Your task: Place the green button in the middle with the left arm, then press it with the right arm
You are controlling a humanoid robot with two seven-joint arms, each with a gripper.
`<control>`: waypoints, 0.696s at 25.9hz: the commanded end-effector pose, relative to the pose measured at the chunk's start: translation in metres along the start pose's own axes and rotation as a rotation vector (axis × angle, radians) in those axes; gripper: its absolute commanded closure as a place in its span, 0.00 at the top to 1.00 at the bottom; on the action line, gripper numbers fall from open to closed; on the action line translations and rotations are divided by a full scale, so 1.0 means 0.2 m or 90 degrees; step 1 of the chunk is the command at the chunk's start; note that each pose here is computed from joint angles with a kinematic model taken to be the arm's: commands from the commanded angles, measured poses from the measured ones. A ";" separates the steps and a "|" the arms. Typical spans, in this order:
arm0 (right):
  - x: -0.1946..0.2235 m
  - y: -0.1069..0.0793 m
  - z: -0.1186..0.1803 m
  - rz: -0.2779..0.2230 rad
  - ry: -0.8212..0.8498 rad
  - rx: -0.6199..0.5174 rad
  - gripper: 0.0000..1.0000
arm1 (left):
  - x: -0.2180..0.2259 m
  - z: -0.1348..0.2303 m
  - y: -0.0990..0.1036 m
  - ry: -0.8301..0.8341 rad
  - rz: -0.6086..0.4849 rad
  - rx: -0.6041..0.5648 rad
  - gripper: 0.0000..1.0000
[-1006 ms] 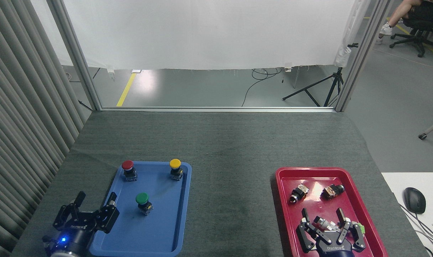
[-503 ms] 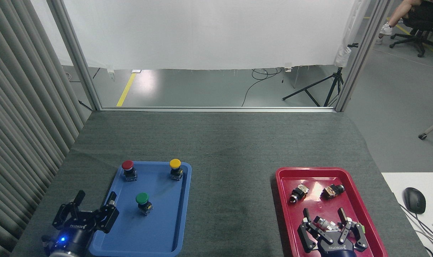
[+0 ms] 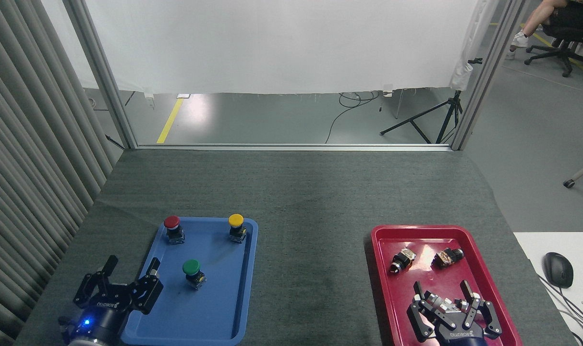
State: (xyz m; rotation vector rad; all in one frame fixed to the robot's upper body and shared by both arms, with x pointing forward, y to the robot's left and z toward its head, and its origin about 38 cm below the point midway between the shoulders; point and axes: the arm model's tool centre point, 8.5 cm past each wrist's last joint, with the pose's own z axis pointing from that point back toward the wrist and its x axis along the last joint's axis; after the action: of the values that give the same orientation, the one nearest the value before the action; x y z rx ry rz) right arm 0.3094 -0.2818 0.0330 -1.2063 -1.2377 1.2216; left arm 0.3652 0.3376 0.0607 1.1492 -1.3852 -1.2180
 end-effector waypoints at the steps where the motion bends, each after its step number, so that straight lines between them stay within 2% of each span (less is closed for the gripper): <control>1: -0.02 0.00 0.00 0.003 0.004 0.000 1.00 | -0.02 0.00 -0.01 0.005 -0.004 -0.005 0.99; 5: -0.03 -0.01 0.00 0.003 0.009 -0.003 1.00 | -0.03 0.01 -0.04 0.003 -0.003 -0.017 0.99; 18: -0.10 -0.02 0.01 0.005 0.032 -0.007 1.00 | -0.03 0.01 -0.04 0.003 -0.003 -0.018 0.99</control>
State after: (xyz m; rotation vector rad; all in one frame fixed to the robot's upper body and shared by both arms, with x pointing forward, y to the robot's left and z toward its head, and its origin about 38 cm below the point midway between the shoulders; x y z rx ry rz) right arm 0.3080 -0.3004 0.0366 -1.2397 -1.2054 1.1834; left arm 0.3638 0.3434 0.0522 1.1357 -1.3572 -1.2336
